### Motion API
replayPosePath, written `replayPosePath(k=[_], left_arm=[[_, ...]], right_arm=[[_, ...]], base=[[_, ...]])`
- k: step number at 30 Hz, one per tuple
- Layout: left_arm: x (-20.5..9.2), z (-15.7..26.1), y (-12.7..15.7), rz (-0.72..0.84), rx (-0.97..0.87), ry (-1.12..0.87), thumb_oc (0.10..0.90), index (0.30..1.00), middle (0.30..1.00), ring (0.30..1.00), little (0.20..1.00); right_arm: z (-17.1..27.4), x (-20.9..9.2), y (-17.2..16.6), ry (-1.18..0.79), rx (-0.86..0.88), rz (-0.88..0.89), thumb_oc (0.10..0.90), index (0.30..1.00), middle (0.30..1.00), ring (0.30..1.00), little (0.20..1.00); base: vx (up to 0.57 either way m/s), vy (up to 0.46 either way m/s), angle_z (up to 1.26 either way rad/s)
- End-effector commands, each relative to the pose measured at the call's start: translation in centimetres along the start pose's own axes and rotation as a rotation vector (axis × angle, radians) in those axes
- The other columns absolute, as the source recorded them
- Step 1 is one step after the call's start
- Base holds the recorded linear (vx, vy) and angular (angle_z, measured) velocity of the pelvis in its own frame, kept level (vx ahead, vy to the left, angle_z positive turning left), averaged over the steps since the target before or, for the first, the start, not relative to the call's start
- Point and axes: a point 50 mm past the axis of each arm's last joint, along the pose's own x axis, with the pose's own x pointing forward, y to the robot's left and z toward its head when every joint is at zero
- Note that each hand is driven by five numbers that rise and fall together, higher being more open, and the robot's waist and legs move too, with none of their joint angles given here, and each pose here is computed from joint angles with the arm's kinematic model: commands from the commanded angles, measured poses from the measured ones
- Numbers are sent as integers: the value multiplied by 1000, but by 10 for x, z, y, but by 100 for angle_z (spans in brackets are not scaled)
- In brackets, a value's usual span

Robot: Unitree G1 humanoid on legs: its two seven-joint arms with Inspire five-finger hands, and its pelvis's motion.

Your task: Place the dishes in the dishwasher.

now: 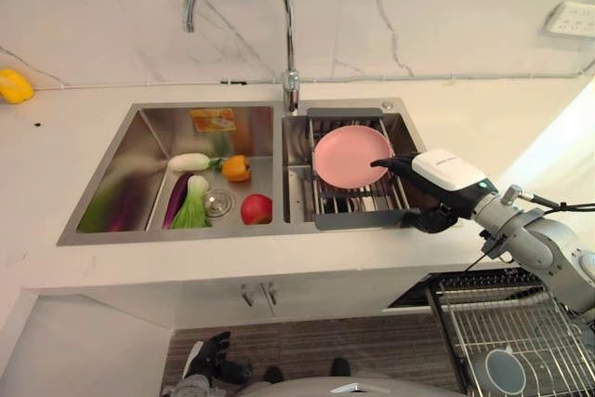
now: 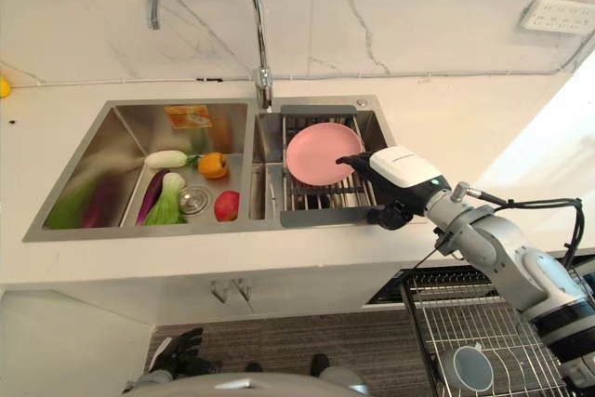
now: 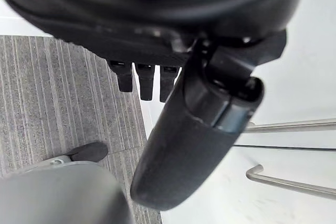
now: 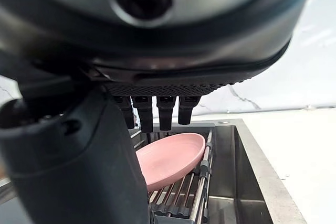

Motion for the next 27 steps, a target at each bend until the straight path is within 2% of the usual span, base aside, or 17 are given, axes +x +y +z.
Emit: replayPosePath(k=[1,2,5,14,27], left_arm=[[7,32,-22,-105,31,-112,800,900,900,900,900],[5,3,-17,-63,60,6,800,900,900,900,900],[6,-3,-17,-49,65,42,800,900,900,900,900],[14,11,-16,5,51,45,800,900,900,900,900],[18,16,-12,66,6,58,800,900,900,900,900]], right_arm=[[-3,10,-38,11,-85,-223,800,900,900,900,900],[-8,13,-31,46,-103,-234,800,900,900,900,900],[-11,14,-27,56,-123,-226,800,900,900,900,900],[-17,27,12,133,-197,-168,800,900,900,900,900],[-20,56,30,189,-241,-145,800,900,900,900,900]], base=[[-37,-9,12],[-36,-10,15],[-18,-16,16],[-2,-10,10],[0,1,-6]])
